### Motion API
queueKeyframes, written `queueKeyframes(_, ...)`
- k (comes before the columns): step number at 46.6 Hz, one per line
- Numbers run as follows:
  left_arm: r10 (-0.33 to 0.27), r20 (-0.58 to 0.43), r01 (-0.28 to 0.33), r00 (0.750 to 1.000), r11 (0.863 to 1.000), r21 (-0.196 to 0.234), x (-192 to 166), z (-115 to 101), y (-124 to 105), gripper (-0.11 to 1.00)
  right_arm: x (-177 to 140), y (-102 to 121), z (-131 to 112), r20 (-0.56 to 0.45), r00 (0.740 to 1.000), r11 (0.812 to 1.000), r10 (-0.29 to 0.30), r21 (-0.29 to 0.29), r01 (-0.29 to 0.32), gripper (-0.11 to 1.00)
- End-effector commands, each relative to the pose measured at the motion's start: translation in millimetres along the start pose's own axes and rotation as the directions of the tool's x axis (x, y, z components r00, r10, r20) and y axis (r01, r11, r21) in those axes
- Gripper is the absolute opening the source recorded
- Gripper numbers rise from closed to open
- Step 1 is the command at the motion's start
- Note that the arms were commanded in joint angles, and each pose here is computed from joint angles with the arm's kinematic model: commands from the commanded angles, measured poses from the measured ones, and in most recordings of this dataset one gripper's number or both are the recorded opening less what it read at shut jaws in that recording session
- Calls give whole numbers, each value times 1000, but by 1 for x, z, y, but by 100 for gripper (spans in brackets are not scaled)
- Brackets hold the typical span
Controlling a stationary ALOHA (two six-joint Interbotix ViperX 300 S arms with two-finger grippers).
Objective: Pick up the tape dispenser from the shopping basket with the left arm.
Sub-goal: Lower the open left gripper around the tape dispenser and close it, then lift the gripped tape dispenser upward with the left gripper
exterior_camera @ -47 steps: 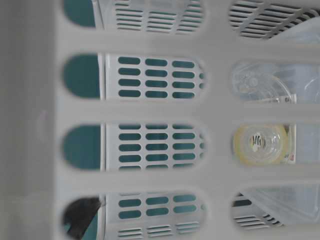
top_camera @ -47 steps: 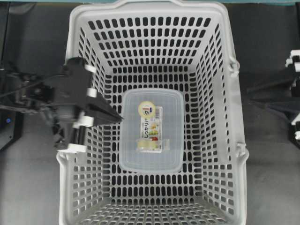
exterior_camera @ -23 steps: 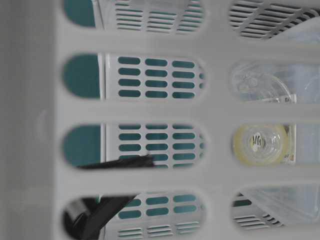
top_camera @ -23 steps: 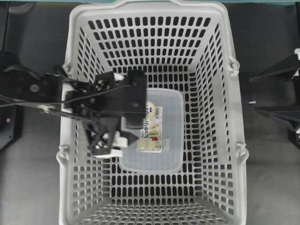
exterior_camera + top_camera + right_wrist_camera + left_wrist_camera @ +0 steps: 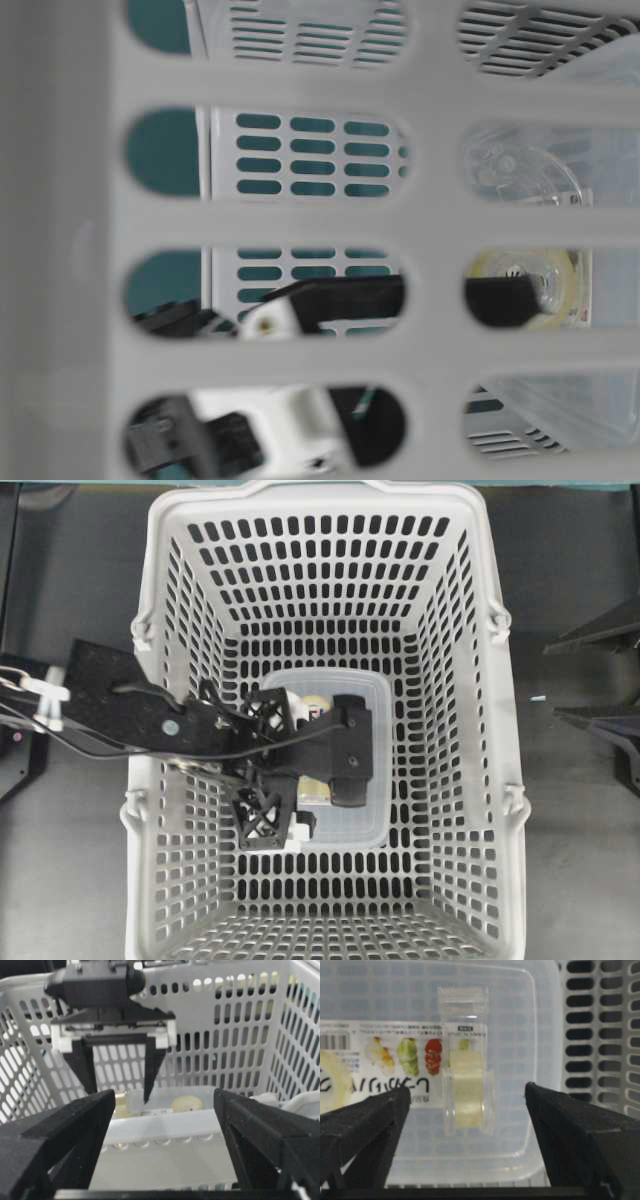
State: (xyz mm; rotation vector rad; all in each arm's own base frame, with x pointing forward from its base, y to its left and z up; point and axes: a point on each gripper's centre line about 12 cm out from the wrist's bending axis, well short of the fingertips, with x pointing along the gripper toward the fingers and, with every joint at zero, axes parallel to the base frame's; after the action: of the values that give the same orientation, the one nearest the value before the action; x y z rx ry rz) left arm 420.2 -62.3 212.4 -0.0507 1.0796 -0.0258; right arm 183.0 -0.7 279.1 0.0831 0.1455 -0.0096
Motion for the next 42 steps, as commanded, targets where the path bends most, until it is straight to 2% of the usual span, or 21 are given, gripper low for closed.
queueKeyframes(1, -4, 26, 4, 1000, 1000, 2, 1, 5, -1, 89, 1, 0, 1, 0, 1000, 1000, 2, 4, -2, 76)
queueKeyframes(6, -6, 38, 6, 999, 1000, 4, 8, 7, -1, 87, 1, 0, -2, -6, 1000, 1000, 1, 4, -1, 76)
queueKeyframes(9, -6, 41, 6, 999, 1000, 3, 7, 8, -1, 81, 1, 0, -2, -8, 1000, 1000, 1, 3, -1, 76)
queueKeyframes(12, -4, 32, 4, 999, 1000, 6, 4, 7, -1, 67, 1, 0, -2, -8, 1000, 1000, 1, 4, -1, 76)
queueKeyframes(18, 1, 20, -1, 1000, 1000, 4, -18, 12, 0, 29, 1, 0, -3, -8, 1000, 1000, 1, 3, -1, 76)
queueKeyframes(25, 8, 44, -8, 999, 1000, -2, -68, 37, 3, 30, -1, 0, -3, -3, 1000, 1000, 0, 3, 0, 76)
queueKeyframes(33, 10, 89, -11, 996, 1000, 12, -146, 71, 3, 30, -2, -1, -3, -1, 1000, 1000, -1, 3, 2, 76)
queueKeyframes(39, 11, 97, -14, 995, 999, 31, -181, 83, 2, 30, -3, 0, -2, 5, 1000, 1000, 1, 5, -1, 76)
queueKeyframes(42, 14, 96, -17, 995, 999, 32, -186, 87, 2, 29, -3, 0, -2, 5, 1000, 1000, 1, 5, -1, 76)
